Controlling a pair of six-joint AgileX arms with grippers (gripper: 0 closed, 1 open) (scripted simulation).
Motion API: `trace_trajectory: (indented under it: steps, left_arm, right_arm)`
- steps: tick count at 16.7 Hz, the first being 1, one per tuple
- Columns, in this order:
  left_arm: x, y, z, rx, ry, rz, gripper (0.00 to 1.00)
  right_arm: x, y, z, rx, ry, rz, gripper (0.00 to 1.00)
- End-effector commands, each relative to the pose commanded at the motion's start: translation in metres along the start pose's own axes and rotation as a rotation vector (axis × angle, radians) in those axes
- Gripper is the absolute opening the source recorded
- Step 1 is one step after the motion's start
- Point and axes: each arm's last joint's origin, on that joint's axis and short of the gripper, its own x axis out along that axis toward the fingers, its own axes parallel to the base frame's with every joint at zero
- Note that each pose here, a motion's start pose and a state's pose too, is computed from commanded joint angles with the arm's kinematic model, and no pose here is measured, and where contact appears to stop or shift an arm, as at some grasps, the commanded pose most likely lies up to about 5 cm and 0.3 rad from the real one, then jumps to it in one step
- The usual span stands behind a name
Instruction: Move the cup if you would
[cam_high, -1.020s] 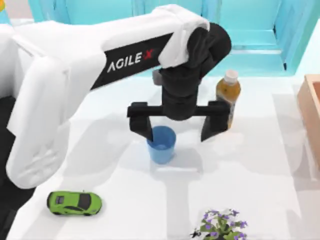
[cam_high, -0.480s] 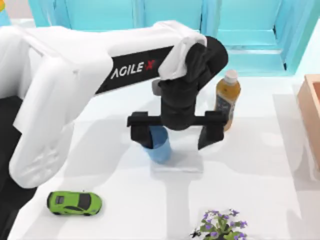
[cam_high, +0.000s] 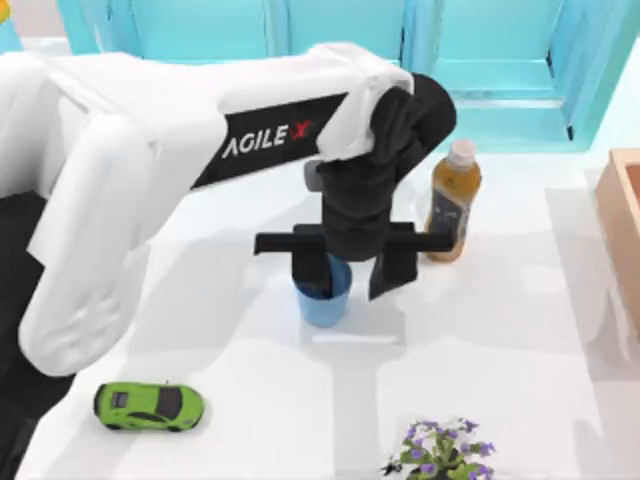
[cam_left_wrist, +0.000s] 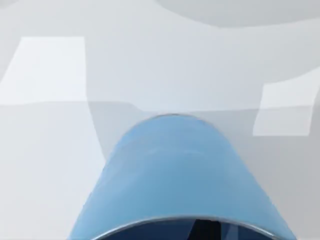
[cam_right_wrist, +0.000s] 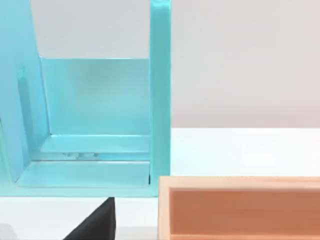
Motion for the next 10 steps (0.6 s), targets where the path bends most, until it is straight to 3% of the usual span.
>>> trace_trajectory:
  steps: [3,10]
  left_arm:
    - [0.0000,0.0000,0.0000,0.000,0.000,0.000,0.02]
    - [0.0000,0.0000,0.0000,0.000,0.000,0.000,0.00]
  right_arm:
    - [0.0000,0.0000,0.0000,0.000,0.000,0.000,1.00]
    - [0.0000,0.0000,0.0000,0.000,0.000,0.000,1.00]
